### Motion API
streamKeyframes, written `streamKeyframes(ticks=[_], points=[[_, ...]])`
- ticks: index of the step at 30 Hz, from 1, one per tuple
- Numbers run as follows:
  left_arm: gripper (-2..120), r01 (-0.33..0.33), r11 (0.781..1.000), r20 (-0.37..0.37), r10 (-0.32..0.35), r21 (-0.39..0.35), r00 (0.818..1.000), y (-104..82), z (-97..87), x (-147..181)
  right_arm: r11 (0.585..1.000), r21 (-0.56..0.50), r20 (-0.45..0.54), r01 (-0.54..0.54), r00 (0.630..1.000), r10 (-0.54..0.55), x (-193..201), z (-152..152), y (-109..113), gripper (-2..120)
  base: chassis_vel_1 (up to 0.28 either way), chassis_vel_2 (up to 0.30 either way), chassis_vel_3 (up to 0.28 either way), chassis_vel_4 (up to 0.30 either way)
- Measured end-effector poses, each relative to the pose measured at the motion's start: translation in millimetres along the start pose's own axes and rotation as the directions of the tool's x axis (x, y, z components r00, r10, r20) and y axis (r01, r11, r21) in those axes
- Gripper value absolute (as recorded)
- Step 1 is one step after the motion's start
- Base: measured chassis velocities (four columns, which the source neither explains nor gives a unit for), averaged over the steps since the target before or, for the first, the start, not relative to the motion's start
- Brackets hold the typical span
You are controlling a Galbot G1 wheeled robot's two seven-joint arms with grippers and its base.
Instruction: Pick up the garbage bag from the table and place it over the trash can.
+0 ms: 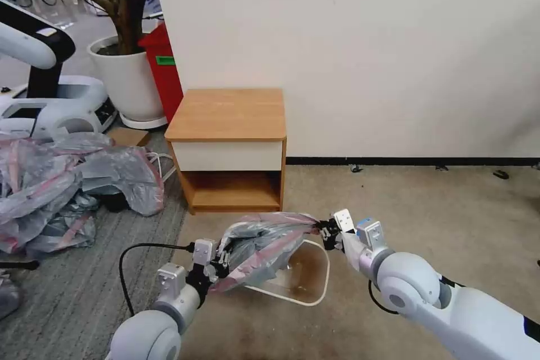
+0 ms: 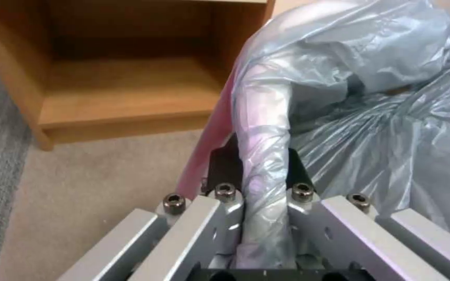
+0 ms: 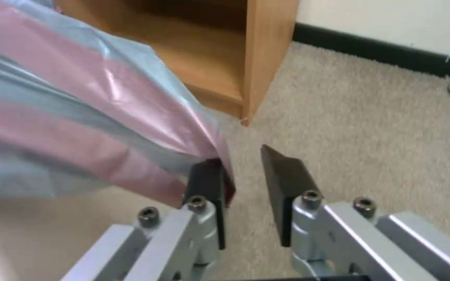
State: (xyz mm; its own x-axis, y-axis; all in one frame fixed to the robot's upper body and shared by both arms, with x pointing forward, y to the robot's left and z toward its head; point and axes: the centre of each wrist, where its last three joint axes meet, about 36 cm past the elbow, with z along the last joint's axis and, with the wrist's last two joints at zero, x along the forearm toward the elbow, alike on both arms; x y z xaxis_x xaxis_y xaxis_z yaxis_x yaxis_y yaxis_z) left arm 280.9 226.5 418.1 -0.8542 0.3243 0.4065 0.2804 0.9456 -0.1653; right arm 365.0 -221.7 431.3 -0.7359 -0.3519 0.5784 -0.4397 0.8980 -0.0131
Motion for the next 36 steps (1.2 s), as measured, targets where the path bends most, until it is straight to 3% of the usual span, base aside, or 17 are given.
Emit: streamKeyframes(ticks=[9, 20, 31, 35, 36], points=[[4, 0.006, 1.000, 0.039, -0.007, 0.022, 0.999, -0.7, -2.5, 0, 1.000, -0.006, -0.025, -0.017, 1.000, 0.017, 5, 7, -9, 25, 0.000, 0.000, 0.000, 0.000], [4, 0.015, 1.000, 0.062, -0.016, 0.026, 0.998, 1.2, -5.4, 3, 0.999, 0.021, -0.022, -0.050, 0.998, 0.051, 18, 7, -30, 7, 0.000, 0.000, 0.000, 0.000], [4, 0.020, 0.997, 0.099, -0.027, 0.072, 0.995, 6.1, -16.7, 4, 0.999, 0.021, -0.005, -0.044, 0.999, 0.044, 29, 14, -27, 7, 0.000, 0.000, 0.000, 0.000], [4, 0.048, 0.996, 0.101, -0.056, 0.074, 0.993, 8.0, -17.9, 4, 0.999, 0.020, 0.010, -0.036, 0.999, 0.036, 34, 17, -23, 25, 0.000, 0.000, 0.000, 0.000], [4, 0.048, 0.996, 0.101, -0.056, 0.074, 0.993, 8.0, -17.9, 4, 0.999, 0.020, 0.010, -0.036, 0.999, 0.036, 34, 17, -23, 25, 0.000, 0.000, 0.000, 0.000]])
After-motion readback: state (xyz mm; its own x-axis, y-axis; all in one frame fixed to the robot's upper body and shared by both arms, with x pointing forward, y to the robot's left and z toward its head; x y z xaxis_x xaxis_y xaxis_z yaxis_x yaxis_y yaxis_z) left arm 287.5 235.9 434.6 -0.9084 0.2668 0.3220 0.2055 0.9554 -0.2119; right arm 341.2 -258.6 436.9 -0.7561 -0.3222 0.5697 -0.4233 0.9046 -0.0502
